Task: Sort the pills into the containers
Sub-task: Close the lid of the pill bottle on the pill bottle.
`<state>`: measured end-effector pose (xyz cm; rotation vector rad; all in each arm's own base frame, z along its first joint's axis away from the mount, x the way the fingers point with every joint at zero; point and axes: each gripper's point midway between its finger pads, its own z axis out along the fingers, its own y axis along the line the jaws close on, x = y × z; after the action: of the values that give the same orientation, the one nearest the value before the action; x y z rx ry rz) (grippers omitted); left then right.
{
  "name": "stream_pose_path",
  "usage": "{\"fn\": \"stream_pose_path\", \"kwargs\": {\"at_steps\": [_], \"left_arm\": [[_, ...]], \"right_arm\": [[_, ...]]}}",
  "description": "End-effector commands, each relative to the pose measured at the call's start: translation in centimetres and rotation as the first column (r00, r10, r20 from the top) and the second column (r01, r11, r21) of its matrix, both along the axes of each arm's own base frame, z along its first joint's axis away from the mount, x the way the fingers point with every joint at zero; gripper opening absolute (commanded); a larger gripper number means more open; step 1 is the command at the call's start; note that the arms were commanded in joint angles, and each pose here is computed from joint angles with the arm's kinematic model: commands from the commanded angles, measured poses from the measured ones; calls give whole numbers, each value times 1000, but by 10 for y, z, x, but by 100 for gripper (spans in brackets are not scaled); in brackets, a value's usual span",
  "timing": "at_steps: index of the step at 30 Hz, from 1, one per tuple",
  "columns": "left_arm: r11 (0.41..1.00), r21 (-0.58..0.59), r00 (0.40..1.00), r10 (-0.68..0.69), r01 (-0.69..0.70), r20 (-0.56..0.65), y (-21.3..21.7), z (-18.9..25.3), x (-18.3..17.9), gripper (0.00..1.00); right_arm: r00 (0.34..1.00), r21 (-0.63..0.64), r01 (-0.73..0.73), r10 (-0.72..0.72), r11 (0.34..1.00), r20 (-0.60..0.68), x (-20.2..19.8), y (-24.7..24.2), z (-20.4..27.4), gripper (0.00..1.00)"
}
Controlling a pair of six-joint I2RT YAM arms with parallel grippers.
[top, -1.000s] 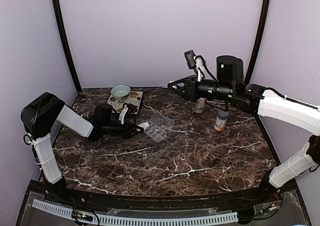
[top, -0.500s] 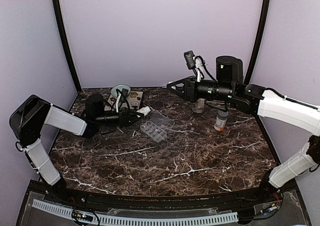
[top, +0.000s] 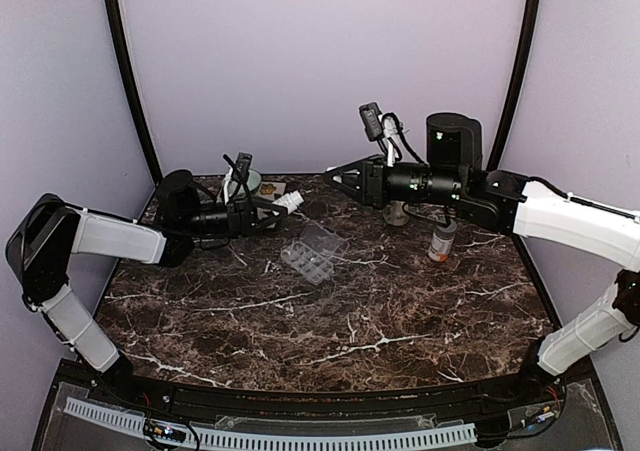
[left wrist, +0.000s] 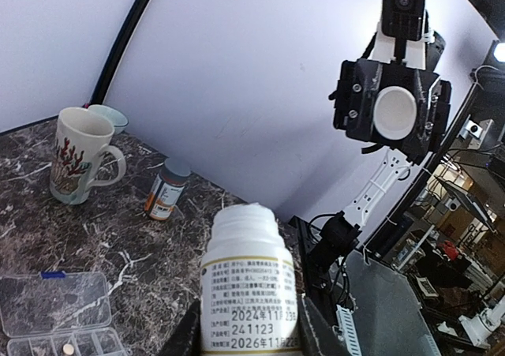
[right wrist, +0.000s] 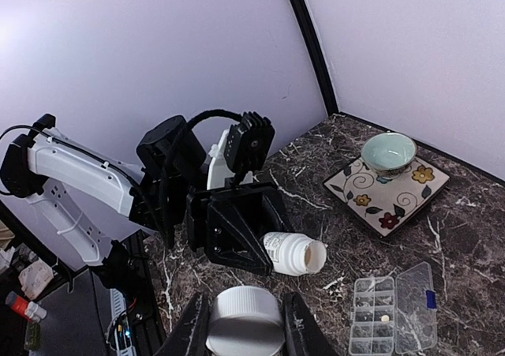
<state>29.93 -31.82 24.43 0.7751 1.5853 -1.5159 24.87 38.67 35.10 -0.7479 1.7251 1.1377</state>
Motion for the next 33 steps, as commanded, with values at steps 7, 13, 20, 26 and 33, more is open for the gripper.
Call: {"fn": "stream_pose_path", "kwargs": {"at_steps": [7,13,20,26,33], "left_arm": [[979,-86,977,-175,186,118,-6,66,-40,0],[967,-89,966,-227,239,126,-6,75,-49,0],[956,-87,955,-269,281,126,-6,81,-55,0],[951,-85,950,-287,299,126,-6,84,-58,0],[946,-82,946,-302,313,122,-6,85,-59,0]], "right_arm": [[1000,38,-25,25,999,9,-4,17,20,1],[999,33,-41,41,999,-4,-6,22,19,1],[998,27,-59,60,998,-22,-8,28,13,1],[996,24,-79,80,997,-32,-10,35,10,2],[995,22,-96,97,995,-39,-13,39,8,2]]}}
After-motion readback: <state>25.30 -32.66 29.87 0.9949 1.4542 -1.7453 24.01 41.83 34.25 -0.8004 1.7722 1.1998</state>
